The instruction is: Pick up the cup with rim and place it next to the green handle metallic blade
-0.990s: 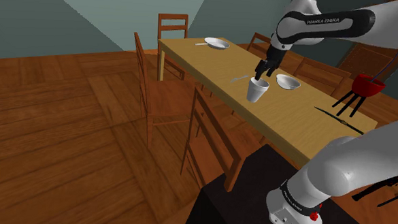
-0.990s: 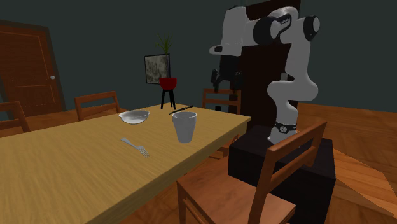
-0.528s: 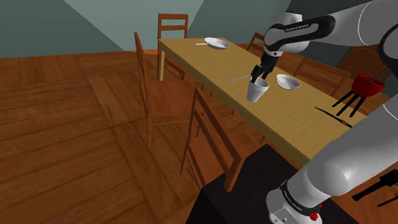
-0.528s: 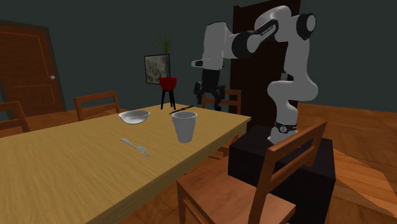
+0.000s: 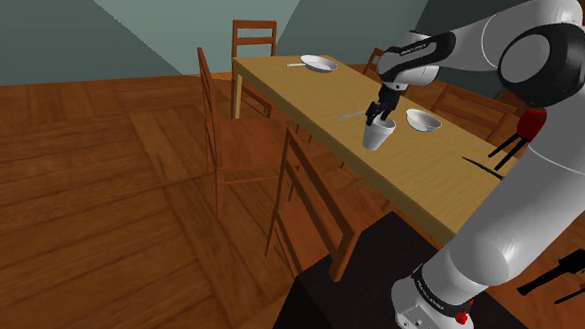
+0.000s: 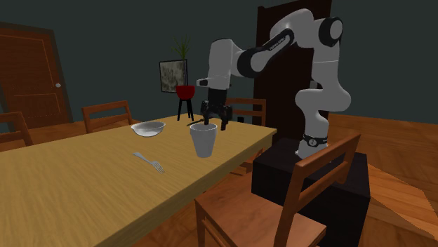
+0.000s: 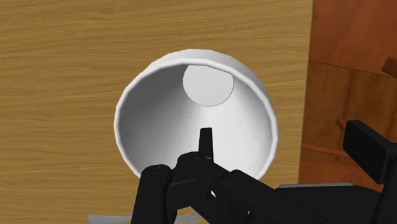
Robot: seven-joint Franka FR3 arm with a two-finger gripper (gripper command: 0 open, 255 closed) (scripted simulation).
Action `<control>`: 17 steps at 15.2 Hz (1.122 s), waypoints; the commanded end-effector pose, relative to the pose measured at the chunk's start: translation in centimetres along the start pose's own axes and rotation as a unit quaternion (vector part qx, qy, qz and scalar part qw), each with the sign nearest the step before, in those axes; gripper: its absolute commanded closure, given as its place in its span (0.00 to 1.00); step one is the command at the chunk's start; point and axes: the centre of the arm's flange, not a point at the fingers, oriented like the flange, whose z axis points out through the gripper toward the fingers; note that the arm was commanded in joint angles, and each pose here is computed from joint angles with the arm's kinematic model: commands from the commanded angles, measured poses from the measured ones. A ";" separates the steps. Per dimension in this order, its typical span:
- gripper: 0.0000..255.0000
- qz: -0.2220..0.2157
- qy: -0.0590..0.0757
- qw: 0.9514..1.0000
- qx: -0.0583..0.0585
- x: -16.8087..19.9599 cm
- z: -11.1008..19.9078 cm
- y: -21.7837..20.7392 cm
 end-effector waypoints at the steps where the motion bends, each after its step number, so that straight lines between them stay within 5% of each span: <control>1: 0.00 0.000 0.000 1.000 0.000 0.2 1.2 0.0; 12: 0.00 0.000 0.000 1.000 0.000 0.2 3.1 0.0; 13: 1.00 0.000 0.000 1.000 0.000 0.2 3.1 0.0; 17: 1.00 0.000 0.000 1.000 0.000 0.2 3.1 0.0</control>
